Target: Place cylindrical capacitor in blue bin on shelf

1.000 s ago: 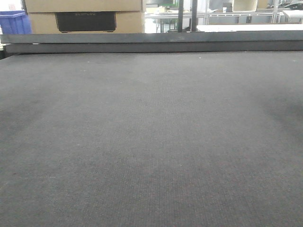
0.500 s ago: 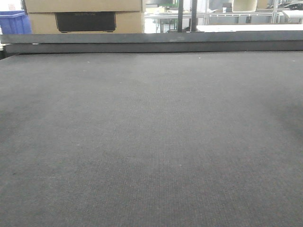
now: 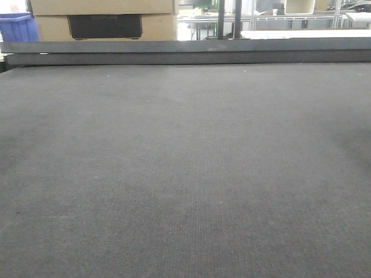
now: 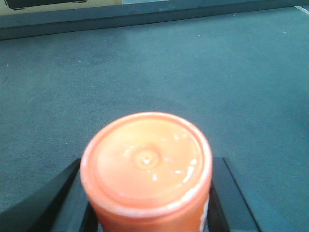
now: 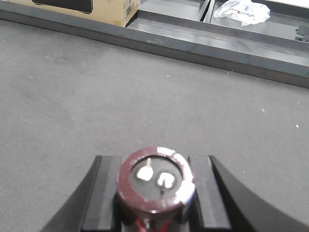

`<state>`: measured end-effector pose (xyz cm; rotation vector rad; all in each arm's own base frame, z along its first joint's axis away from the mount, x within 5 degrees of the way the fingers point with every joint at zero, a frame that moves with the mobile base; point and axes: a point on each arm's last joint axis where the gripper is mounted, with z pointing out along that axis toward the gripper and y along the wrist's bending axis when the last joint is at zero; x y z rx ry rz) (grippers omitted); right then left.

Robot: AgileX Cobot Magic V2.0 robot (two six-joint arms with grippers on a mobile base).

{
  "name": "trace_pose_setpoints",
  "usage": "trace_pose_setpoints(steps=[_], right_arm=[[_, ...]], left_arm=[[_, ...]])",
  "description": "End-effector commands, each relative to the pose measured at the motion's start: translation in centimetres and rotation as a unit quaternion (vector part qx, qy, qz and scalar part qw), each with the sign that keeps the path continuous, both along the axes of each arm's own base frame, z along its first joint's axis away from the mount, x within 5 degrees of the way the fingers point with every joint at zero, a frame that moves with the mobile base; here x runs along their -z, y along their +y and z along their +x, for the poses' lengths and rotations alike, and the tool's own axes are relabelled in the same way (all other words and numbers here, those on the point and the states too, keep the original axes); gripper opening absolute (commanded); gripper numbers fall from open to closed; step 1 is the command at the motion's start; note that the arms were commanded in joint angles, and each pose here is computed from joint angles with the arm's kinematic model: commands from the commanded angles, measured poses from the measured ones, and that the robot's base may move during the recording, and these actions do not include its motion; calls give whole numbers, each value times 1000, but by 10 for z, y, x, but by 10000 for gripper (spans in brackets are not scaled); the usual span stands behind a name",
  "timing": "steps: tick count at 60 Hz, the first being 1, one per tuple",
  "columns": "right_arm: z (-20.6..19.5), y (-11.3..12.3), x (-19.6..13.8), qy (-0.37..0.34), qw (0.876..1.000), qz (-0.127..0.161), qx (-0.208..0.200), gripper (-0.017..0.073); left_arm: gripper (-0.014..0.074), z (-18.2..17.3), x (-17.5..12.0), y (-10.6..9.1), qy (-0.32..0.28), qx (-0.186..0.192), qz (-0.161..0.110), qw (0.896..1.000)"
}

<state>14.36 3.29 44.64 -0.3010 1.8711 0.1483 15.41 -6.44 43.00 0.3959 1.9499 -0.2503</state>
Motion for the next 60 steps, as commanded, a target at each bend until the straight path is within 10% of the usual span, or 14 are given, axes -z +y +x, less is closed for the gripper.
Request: trace_pose_setpoints(steps=[1, 60], right_arm=[[-1, 0, 0, -9, 1000, -2, 1, -168], [0, 0, -2, -16, 1000, 1, 1, -168]], left_arm=[[-111, -3, -5, 0, -14, 4, -6, 1000], [-111, -3, -5, 0, -15, 4, -7, 1000]])
